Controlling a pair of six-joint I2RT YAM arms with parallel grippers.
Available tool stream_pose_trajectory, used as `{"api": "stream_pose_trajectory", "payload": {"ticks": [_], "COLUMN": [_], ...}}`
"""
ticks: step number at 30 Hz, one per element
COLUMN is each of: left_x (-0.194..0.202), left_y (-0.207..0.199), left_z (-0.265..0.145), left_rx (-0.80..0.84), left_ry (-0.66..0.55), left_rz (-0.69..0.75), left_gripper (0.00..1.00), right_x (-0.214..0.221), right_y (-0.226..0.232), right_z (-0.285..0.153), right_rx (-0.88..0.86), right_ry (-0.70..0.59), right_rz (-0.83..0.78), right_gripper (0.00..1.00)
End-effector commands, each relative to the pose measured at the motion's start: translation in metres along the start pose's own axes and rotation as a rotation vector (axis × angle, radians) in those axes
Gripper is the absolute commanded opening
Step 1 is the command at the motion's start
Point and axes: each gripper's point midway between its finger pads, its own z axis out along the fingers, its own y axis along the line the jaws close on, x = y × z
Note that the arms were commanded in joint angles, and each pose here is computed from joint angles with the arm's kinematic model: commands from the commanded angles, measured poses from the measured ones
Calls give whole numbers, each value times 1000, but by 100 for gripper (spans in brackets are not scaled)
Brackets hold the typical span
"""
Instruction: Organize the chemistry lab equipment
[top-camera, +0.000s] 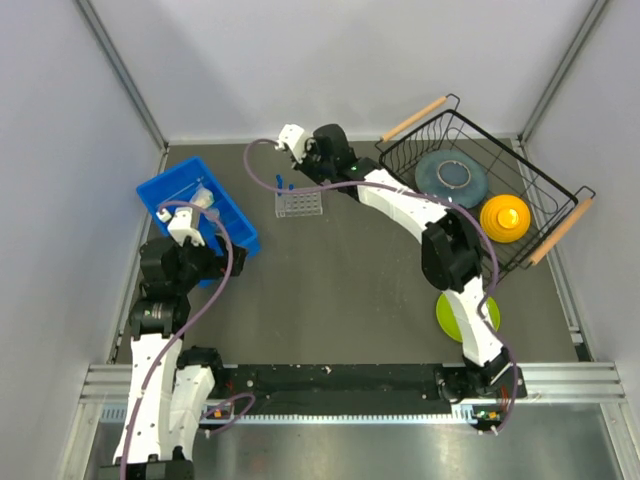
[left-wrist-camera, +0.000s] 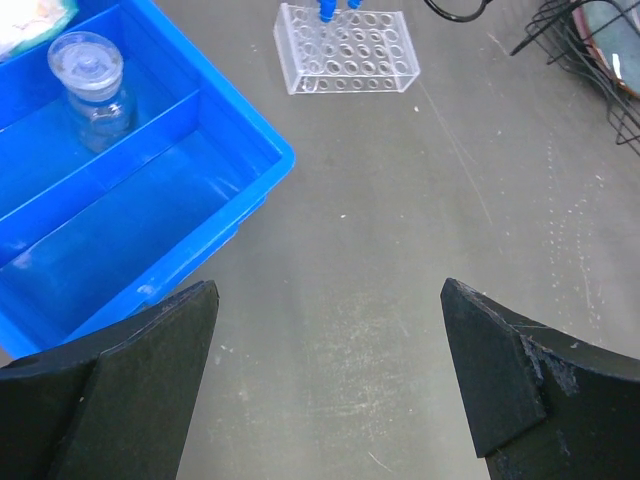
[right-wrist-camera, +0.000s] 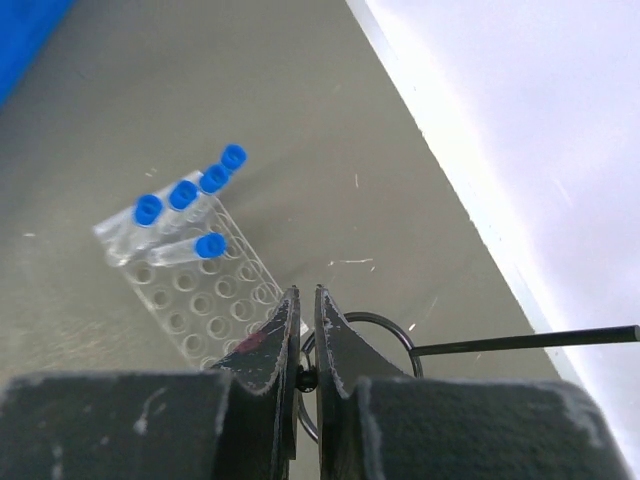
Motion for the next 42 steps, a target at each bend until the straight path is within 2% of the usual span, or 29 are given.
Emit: {"api": "stream_pose_trajectory", "payload": {"ticks": [1,6,8,14,19,25,30,32,37,42], "left_x": [-16,-12,-18,-42,-42,-22,-1,-9,-1,16], "left_y": [-25,-71,-83,-121,-161,-202,-205,-204,-209,-211], "left_z": [-3,-16,-22,-43,-56,-55,-32,-23,0,12], "left_rx": [141,441,506,684,820,882,765,686,553,467], "left_ry": [-91,-152,-187,-254,-205,-120,-20,-32,54,124], "left_rz": [52,141,153,161,174,201,251,267,283,258], "left_gripper": [99,99,98,96,93,82,77,73,66,51], "right_x": [-128,-153,-168,-152,-141,-123,-124,-122,-123,-121], "right_y": [-28,14,27,85,109,134,141,144,145,147], "right_z": [-90,-145,-176,-226,-246,-259,-270,-271,-274,-274], "right_rx": [25,-185,-269,-531,-638,-743,-781,-796,-805,-805], "right_ry": [-242,-267,-294,-225,-199,-155,-162,-155,-164,-159], "right_rz": [5,164,253,490,603,702,737,752,774,795], "right_gripper": [0,0,0,0,0,0,0,0,0,0]}}
